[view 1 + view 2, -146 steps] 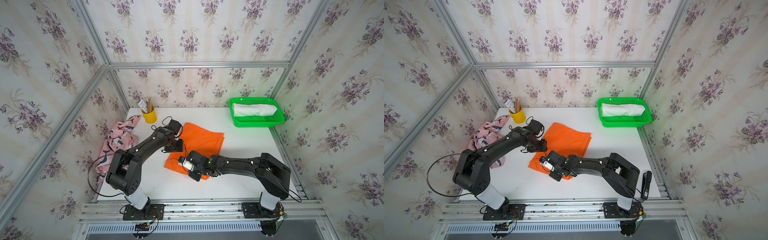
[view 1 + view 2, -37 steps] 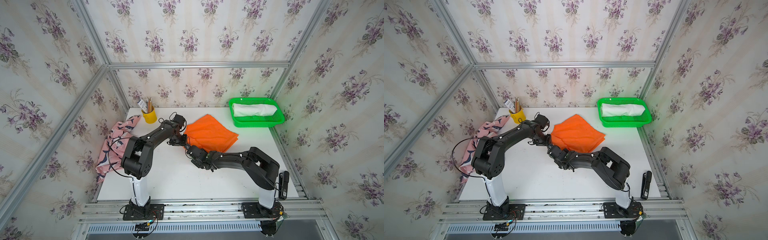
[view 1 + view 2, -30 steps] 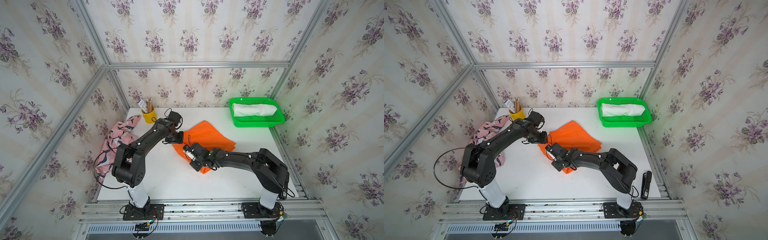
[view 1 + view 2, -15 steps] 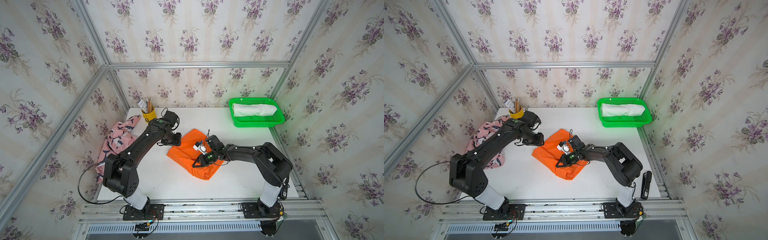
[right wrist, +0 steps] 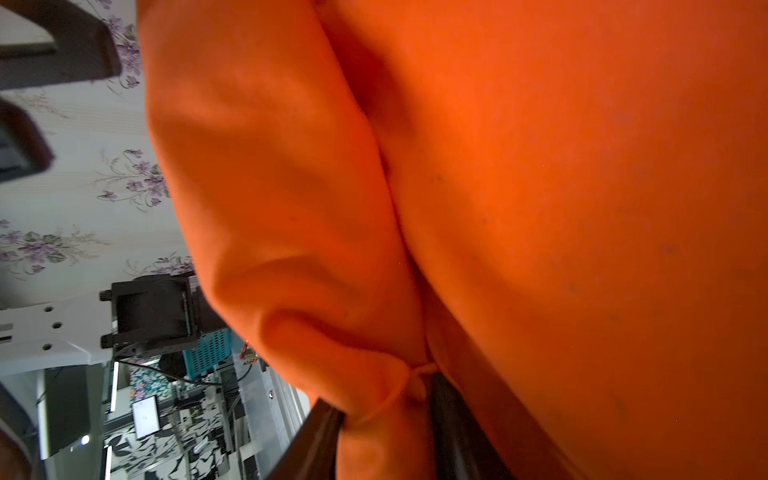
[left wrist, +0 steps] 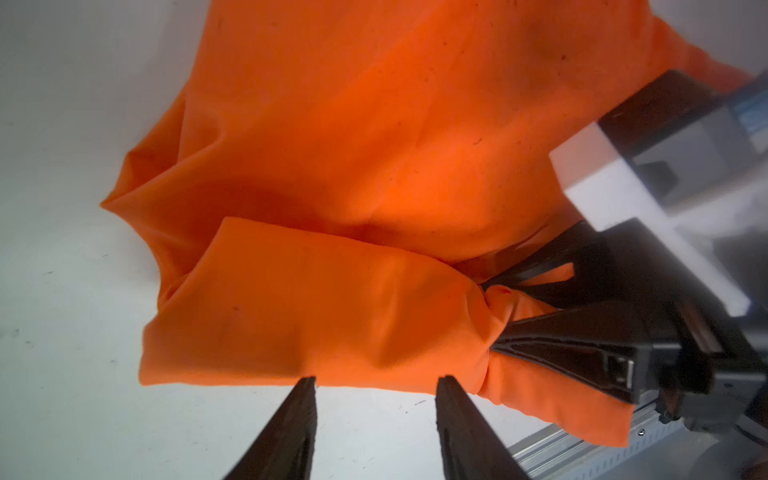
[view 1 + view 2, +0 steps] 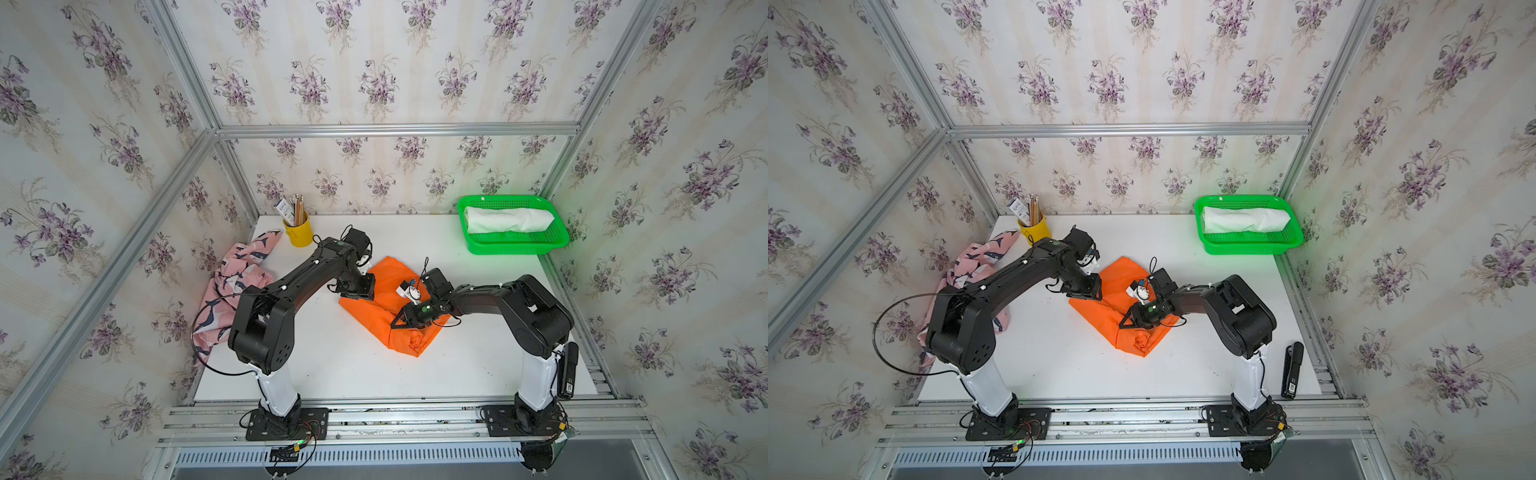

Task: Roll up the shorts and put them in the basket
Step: Roll the shorts at the center of the board.

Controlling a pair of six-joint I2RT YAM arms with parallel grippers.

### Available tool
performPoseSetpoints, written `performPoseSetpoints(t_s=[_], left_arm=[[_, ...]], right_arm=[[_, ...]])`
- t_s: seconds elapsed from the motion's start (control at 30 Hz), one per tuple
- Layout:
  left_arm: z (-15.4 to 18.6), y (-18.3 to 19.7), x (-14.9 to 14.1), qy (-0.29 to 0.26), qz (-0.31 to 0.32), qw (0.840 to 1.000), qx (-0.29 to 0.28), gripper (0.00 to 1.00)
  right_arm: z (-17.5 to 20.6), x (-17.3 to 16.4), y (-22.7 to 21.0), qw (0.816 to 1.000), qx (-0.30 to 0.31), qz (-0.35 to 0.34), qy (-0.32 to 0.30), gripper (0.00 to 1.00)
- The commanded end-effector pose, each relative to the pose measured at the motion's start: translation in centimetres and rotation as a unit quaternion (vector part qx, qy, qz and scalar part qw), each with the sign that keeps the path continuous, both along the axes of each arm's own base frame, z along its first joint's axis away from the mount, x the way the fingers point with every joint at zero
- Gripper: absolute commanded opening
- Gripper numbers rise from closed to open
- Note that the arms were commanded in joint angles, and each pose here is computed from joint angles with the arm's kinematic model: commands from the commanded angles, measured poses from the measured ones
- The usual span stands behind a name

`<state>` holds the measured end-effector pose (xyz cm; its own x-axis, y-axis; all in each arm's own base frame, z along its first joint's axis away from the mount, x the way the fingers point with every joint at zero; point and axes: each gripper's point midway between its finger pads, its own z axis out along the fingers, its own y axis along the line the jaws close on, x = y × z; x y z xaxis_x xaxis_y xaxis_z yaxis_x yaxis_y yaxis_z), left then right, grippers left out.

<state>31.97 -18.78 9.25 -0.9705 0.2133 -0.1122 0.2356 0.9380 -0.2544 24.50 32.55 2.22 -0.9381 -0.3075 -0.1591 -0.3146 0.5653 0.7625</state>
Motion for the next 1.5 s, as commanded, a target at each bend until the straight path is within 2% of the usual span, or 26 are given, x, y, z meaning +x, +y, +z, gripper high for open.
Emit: performPoseSetpoints(t_s=[0.0,0.2,0.3,0.37,0.43,0.57,0.6,0.67,0.73,0.8,0.9,0.97,1.07,1.17,1.37,1.47], left_arm=[[-2.1,0.2,0.6,0.002,-0.003,1.000,0.012,0.47],[-7.4,1.5,2.0,0.020,0.015,0.998,0.059,0.38],[-8.6,1.3,2.2,0.028,0.024,0.998,0.050,0.38],[-8.8,1.2,2.4,0.031,0.025,0.998,0.049,0.38],[-9.0,1.2,2.2,0.034,0.023,0.998,0.049,0.38],[-8.8,1.4,2.0,0.033,0.021,0.998,0.050,0.39],[-8.7,1.4,1.9,0.033,0.021,0.998,0.051,0.39],[-8.4,1.5,1.9,0.030,0.021,0.998,0.050,0.39],[-8.1,1.5,1.9,0.026,0.021,0.998,0.049,0.40],[-7.9,1.5,1.9,0.023,0.020,0.998,0.047,0.40],[-7.7,1.3,1.9,0.022,0.018,0.999,0.042,0.40],[-7.7,1.2,2.0,0.022,0.018,0.999,0.039,0.41],[-7.6,1.1,2.0,0.023,0.017,0.999,0.037,0.41],[-7.6,1.0,2.1,0.023,0.015,0.999,0.037,0.42],[-7.4,1.0,2.1,0.022,0.015,0.999,0.034,0.43],[-7.4,1.0,2.0,0.022,0.016,0.999,0.035,0.43]], right_arm=[[-3.2,0.3,-4.7,0.987,-0.152,-0.044,-0.021,0.45],[1.1,0.1,-4.9,0.988,-0.137,-0.039,-0.052,0.49],[2.3,-0.6,-5.6,0.988,-0.141,-0.037,-0.057,0.53],[2.4,-0.9,-6.4,0.985,-0.152,-0.042,-0.065,0.52],[1.8,-1.2,-7.3,0.982,-0.168,-0.047,-0.074,0.43],[-1.8,-2.2,-8.9,0.975,-0.212,-0.049,-0.054,0.16],[-2.6,-2.6,-9.1,0.974,-0.219,-0.045,-0.045,0.11],[-3.4,-2.8,-9.5,0.971,-0.232,-0.046,-0.043,0.10],[-2.7,-2.1,-9.8,0.964,-0.250,-0.054,-0.065,0.16],[-0.6,-0.6,-9.9,0.954,-0.270,-0.065,-0.114,0.30],[3.6,1.4,-9.0,0.928,-0.297,-0.061,-0.216,0.49],[6.0,1.5,-7.3,0.911,-0.301,-0.035,-0.278,0.58],[8.2,-0.1,-3.5,0.877,-0.301,0.040,-0.373,0.73],[8.0,-2.1,-0.4,0.839,-0.310,0.113,-0.433,0.78],[3.5,-1.8,0.5,0.794,-0.373,0.163,-0.452,0.85],[1.3,-1.5,0.3,0.781,-0.393,0.174,-0.453,0.83]])
